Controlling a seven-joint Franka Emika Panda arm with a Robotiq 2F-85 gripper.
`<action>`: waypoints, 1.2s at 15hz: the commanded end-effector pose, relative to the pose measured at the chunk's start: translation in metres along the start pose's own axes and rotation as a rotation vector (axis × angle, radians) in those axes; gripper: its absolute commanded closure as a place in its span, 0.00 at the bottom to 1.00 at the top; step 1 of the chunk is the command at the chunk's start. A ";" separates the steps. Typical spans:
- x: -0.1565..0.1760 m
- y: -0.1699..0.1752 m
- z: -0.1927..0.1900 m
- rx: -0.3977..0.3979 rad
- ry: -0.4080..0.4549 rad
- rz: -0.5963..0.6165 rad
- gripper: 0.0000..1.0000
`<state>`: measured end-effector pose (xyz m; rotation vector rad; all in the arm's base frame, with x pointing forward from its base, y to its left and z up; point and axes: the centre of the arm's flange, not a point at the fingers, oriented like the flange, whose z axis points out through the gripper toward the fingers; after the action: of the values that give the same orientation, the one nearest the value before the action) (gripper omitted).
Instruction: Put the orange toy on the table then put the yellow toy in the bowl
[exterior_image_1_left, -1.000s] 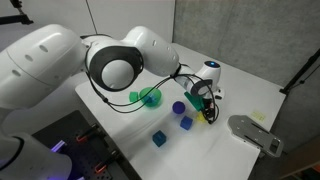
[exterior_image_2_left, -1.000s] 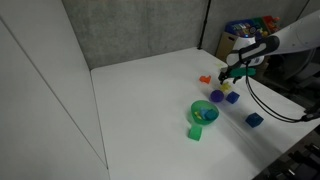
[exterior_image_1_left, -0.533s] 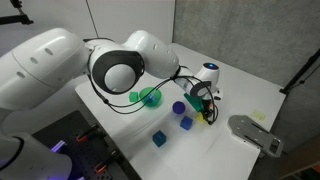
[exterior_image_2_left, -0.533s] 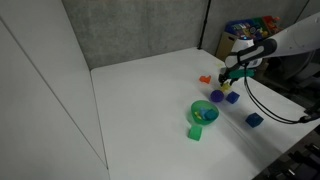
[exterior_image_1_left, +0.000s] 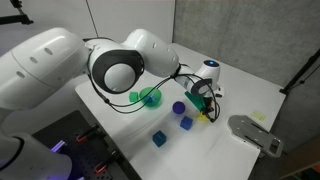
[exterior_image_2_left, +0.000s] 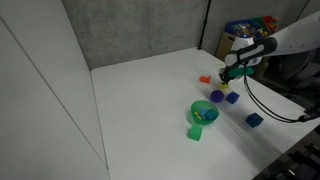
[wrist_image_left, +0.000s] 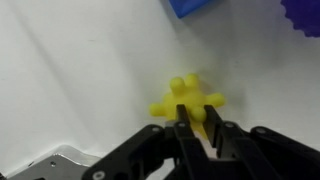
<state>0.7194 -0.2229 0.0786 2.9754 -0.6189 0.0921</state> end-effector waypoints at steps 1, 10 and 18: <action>0.003 -0.007 -0.021 0.017 0.008 -0.036 1.00; 0.003 -0.050 -0.097 0.079 0.073 -0.104 0.96; -0.042 -0.088 -0.159 0.149 0.020 -0.258 0.96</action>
<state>0.7472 -0.1244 0.2019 3.1132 -0.3194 0.2315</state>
